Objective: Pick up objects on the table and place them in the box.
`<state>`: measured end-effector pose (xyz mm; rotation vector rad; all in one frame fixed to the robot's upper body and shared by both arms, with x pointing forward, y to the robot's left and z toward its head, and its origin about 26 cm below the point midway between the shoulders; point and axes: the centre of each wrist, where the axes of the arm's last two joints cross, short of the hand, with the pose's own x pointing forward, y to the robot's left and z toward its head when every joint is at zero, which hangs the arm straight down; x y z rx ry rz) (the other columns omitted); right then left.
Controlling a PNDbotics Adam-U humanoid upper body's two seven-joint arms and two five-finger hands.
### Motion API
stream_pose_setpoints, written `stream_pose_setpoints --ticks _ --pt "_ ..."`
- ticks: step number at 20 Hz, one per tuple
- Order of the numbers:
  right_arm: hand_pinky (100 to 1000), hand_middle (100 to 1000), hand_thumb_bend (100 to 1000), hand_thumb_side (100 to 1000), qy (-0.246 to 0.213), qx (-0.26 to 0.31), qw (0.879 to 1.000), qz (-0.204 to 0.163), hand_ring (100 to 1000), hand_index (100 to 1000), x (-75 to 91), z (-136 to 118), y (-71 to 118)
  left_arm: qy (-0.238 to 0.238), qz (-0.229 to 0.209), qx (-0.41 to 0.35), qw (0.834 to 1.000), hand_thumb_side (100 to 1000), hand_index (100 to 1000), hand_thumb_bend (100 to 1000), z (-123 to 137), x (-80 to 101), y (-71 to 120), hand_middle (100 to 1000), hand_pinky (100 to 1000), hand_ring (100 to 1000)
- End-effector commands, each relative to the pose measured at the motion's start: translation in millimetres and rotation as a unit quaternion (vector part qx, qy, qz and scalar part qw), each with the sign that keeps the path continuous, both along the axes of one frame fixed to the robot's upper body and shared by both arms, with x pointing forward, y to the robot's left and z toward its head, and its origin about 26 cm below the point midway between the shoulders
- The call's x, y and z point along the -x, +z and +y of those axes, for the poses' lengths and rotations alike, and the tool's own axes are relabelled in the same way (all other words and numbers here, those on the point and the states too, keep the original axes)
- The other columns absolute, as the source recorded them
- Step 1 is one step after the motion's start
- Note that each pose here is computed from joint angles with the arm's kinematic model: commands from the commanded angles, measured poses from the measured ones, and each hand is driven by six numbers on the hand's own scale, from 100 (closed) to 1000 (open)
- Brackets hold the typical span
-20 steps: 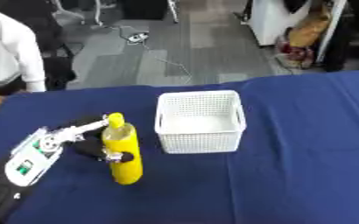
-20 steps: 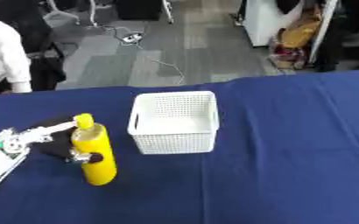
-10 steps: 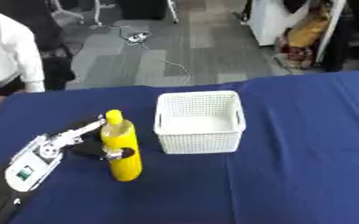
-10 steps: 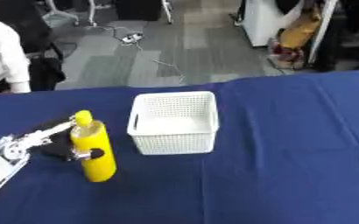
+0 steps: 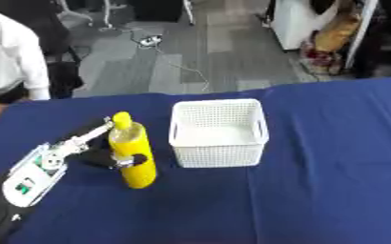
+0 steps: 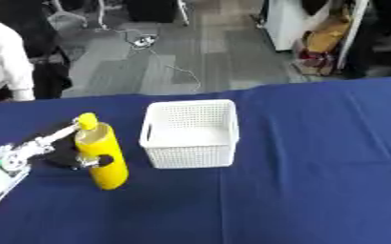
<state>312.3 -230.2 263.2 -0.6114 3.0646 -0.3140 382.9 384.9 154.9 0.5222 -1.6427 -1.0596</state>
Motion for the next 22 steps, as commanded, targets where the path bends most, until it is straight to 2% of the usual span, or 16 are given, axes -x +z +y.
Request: stream_pose_setpoints --ticks 1,15,22 --pt "281 476 100 954 -0.004 0.005 1.0 -0.014 370 657 2.1 -2.6 8.3 0.009 -0.027 -0.012 1.0 467 339 357 10.8 3.4 30.4 184 100 100" --pt "281 476 100 954 -0.005 0.006 1.0 -0.013 370 658 2.1 -2.6 7.9 -0.023 -0.061 0.002 0.998 459 336 360 -11.2 7.5 81.7 181 100 100" --pt "281 476 100 955 -0.002 0.006 1.0 -0.013 371 658 2.0 -1.0 8.7 -0.033 -0.08 0.001 0.996 454 334 362 -21.1 1.0 95.6 181 100 100"
